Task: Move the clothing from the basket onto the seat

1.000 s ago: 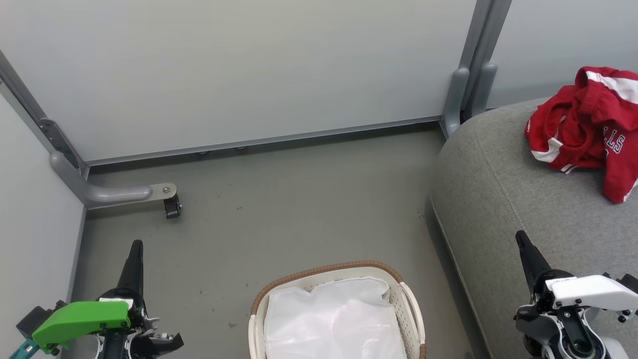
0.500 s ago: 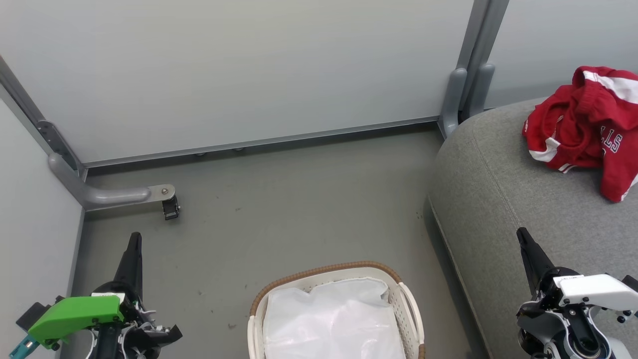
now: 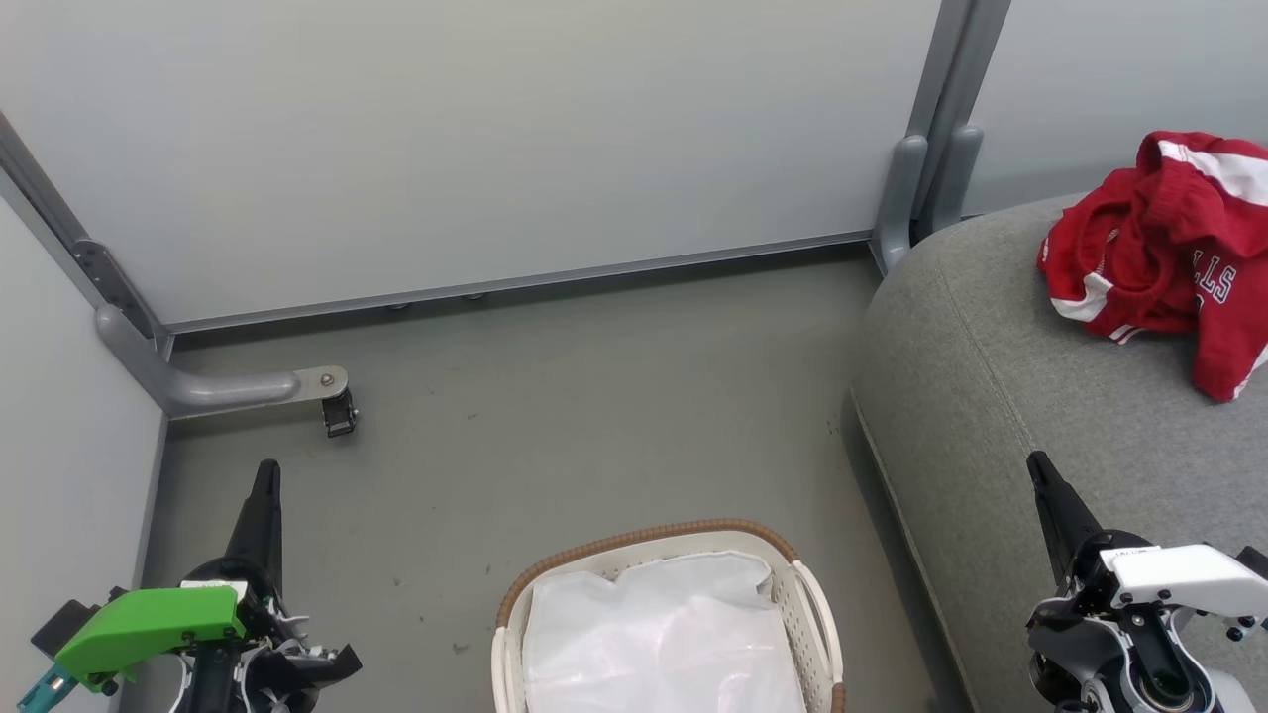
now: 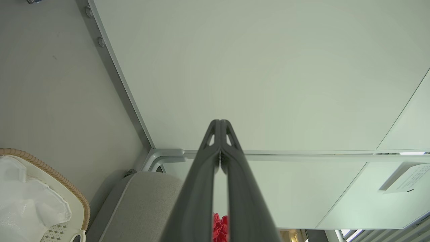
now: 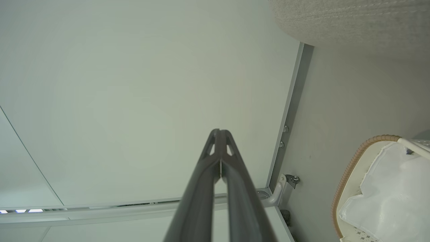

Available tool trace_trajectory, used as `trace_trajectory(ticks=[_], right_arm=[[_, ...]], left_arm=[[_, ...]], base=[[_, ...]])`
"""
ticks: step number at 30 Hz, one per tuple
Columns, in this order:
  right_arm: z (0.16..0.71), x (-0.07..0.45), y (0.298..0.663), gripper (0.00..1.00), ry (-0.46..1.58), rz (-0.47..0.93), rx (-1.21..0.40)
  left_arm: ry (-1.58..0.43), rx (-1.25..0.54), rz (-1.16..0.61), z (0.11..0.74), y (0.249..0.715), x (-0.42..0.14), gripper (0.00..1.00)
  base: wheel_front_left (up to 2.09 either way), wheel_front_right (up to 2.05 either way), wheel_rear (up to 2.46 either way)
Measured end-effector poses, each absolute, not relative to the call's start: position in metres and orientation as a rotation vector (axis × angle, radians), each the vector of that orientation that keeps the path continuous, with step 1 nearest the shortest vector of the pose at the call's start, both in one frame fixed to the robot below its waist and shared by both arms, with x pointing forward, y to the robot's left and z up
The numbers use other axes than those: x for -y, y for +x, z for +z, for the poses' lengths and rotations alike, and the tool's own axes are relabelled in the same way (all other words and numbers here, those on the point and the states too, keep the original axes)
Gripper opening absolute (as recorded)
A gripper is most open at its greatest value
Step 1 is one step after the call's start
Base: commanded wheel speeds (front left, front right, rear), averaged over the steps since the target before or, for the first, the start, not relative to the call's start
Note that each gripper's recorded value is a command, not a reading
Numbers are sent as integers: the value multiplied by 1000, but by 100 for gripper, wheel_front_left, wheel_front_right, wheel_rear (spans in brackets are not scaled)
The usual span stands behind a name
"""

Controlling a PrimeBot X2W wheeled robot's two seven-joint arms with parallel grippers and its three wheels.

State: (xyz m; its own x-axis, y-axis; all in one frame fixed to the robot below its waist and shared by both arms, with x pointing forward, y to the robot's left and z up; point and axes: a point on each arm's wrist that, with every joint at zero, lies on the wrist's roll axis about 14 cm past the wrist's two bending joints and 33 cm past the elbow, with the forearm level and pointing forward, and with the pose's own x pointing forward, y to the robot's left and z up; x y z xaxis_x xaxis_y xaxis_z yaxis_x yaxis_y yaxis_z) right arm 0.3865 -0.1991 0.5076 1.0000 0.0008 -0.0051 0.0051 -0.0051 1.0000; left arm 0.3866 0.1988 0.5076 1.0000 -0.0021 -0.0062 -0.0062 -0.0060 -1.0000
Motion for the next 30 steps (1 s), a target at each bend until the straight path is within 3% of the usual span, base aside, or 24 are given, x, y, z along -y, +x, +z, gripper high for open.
trace_trajectory(ticks=[30], right_arm=[[508, 199, 387, 0, 1576, -3, -4]], left_arm=[[-1577, -6, 4, 508, 387, -199, 0]], base=[[0, 0, 0]])
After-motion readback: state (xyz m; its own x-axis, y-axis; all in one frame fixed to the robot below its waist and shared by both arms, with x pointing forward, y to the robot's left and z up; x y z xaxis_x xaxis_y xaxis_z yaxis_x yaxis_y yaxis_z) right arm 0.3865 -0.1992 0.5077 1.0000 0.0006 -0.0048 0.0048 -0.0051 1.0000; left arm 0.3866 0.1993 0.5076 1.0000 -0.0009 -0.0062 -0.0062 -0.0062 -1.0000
